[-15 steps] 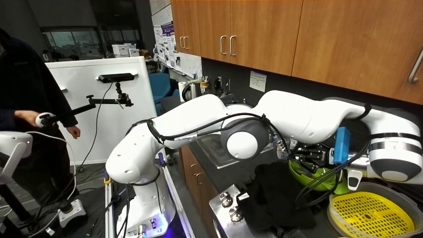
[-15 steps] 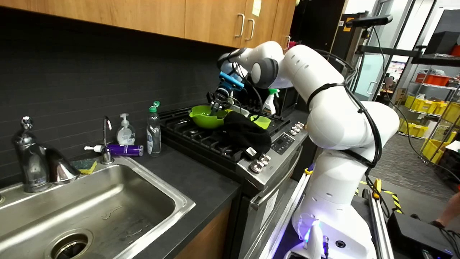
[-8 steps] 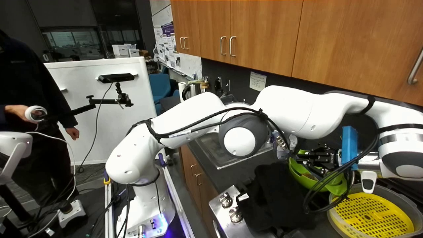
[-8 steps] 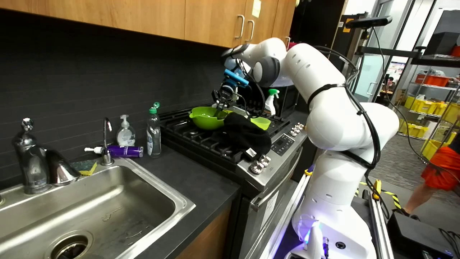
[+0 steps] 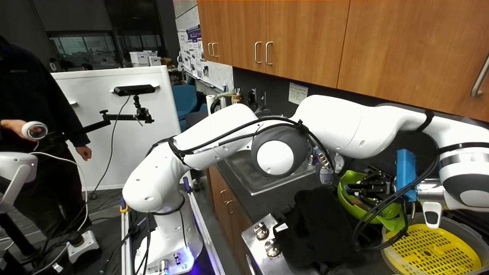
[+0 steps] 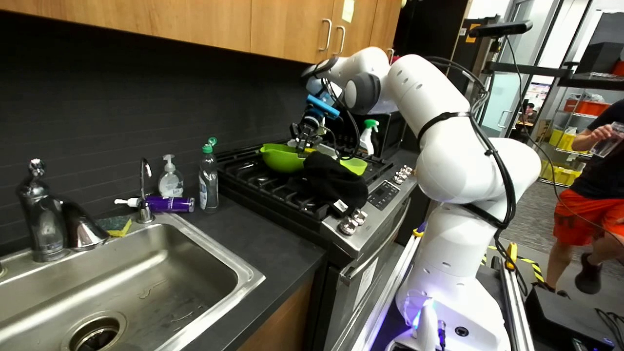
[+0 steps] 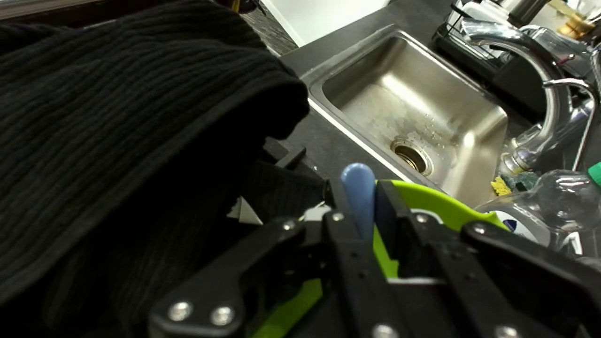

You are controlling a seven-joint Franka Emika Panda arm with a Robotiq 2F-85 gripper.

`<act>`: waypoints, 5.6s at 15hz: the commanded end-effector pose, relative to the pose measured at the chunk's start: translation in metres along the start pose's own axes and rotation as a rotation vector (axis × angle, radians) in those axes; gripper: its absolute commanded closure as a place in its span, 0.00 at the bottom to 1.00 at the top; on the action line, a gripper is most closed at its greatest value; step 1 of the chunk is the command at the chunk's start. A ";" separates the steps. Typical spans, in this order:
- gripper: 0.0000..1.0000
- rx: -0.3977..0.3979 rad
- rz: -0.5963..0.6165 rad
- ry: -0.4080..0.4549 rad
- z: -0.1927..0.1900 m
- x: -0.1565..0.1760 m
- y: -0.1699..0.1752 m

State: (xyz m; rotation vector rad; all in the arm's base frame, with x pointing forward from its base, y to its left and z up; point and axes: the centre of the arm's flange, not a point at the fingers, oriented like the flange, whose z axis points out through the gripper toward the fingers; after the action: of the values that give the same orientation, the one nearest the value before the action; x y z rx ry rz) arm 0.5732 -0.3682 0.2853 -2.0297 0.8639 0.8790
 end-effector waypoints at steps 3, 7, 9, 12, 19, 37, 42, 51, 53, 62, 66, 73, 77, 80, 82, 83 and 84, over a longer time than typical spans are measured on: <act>0.95 0.001 0.002 0.050 0.020 -0.053 0.008; 0.95 0.001 -0.006 0.065 0.032 -0.072 0.010; 0.95 -0.001 -0.002 0.072 0.042 -0.080 0.013; 0.95 0.006 0.010 0.085 0.054 -0.092 0.015; 0.95 0.042 0.022 0.173 0.065 -0.128 0.006; 0.95 0.147 0.131 0.305 0.020 -0.134 0.042; 0.95 0.149 0.129 0.320 0.008 -0.134 0.043; 0.95 0.151 0.111 0.321 -0.014 -0.112 0.055; 0.95 0.156 0.113 0.325 -0.025 -0.102 0.065; 0.95 0.139 0.094 0.396 -0.080 -0.069 0.090; 0.95 0.113 0.069 0.401 -0.088 -0.058 0.080; 0.95 0.077 0.016 0.399 -0.094 -0.047 0.061; 0.95 0.074 -0.003 0.399 -0.097 -0.045 0.060; 0.95 0.074 -0.013 0.406 -0.100 -0.044 0.061; 0.95 0.076 -0.019 0.411 -0.102 -0.044 0.062; 0.95 0.077 -0.021 0.414 -0.101 -0.044 0.062; 0.95 0.076 -0.027 0.416 -0.102 -0.045 0.062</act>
State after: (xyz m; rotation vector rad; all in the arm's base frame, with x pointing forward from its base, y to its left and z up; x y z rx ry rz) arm 0.5265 -0.4641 0.3422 -2.1609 1.1016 0.3997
